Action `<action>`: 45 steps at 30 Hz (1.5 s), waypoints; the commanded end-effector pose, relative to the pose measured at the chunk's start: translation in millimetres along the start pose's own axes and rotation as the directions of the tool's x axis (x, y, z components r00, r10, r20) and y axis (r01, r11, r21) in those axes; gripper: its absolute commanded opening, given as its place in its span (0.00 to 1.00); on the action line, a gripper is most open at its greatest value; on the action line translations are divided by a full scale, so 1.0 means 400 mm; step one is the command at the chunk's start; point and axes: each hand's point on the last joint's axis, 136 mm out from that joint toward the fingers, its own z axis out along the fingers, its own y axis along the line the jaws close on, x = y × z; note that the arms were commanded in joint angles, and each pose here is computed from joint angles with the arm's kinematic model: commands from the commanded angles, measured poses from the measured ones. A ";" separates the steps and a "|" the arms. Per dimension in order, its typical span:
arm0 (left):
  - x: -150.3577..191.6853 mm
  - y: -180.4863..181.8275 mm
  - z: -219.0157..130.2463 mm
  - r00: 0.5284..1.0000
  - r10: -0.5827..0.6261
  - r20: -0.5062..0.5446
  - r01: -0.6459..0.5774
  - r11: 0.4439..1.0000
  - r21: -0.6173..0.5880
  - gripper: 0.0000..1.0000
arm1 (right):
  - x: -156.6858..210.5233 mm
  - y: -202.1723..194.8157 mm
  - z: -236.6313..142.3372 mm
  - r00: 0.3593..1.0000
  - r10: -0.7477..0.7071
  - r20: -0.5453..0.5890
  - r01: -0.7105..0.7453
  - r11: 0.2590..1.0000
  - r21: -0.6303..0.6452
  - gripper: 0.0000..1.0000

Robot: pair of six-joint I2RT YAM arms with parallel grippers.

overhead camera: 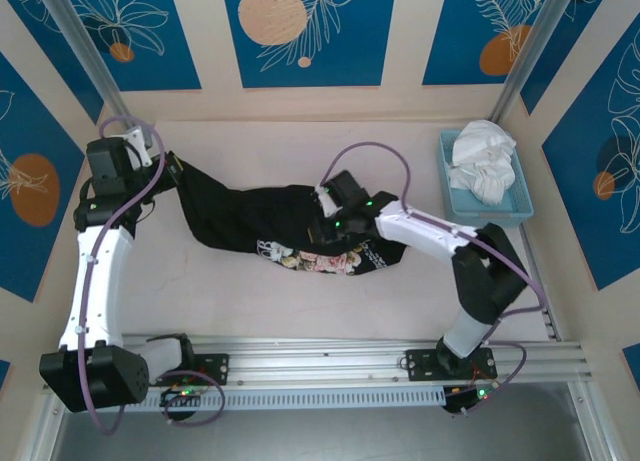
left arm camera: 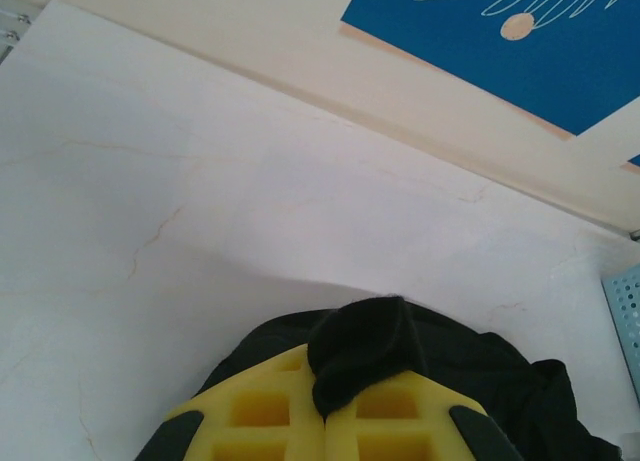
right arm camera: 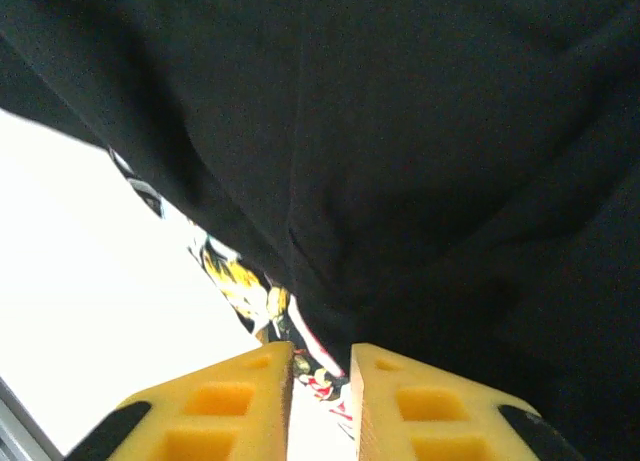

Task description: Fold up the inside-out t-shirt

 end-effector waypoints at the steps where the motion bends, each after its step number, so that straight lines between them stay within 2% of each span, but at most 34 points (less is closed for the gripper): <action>1: -0.017 -0.015 -0.016 0.999 0.012 0.033 -0.013 0.999 0.034 0.00 | -0.049 -0.010 -0.072 0.997 -0.008 0.083 0.005 0.999 0.032 0.33; 5: -0.004 -0.010 -0.010 0.999 0.015 0.031 -0.017 0.999 0.038 0.00 | -0.073 -0.079 -0.137 0.989 0.040 0.141 -0.046 0.998 0.044 0.43; 12: 0.005 -0.011 -0.001 1.000 0.011 0.023 -0.013 0.999 0.052 0.00 | -0.071 -0.172 -0.119 0.988 0.112 0.105 -0.121 0.990 0.077 0.47; 15: 0.005 -0.016 -0.002 1.000 0.012 0.022 -0.014 0.998 0.063 0.00 | -0.089 -0.175 -0.108 0.985 0.129 0.112 -0.135 0.990 0.046 0.47; 19: 0.008 -0.017 -0.003 1.000 0.010 0.017 -0.011 0.998 0.065 0.00 | -0.085 -0.128 -0.069 0.993 0.102 0.063 -0.102 0.995 -0.006 0.48; 27: 0.013 -0.021 0.000 1.000 0.005 0.015 -0.006 0.997 0.082 0.00 | -0.057 -0.151 0.003 1.000 0.022 0.018 -0.025 0.981 0.191 0.56; 32: 0.015 -0.023 0.003 1.000 0.000 0.014 -0.002 0.996 0.090 0.00 | -0.061 -0.162 0.026 1.000 0.008 0.016 -0.011 0.972 0.235 0.58; 37: 0.018 -0.023 0.003 1.000 0.002 0.013 -0.003 0.996 0.091 0.00 | -0.065 -0.219 -0.016 0.999 0.002 0.043 -0.015 0.944 0.329 0.49; 45: 0.019 -0.021 0.004 1.000 0.003 0.012 -0.004 0.996 0.089 0.00 | -0.068 -0.247 -0.041 0.994 0.078 0.081 -0.095 0.970 0.224 0.24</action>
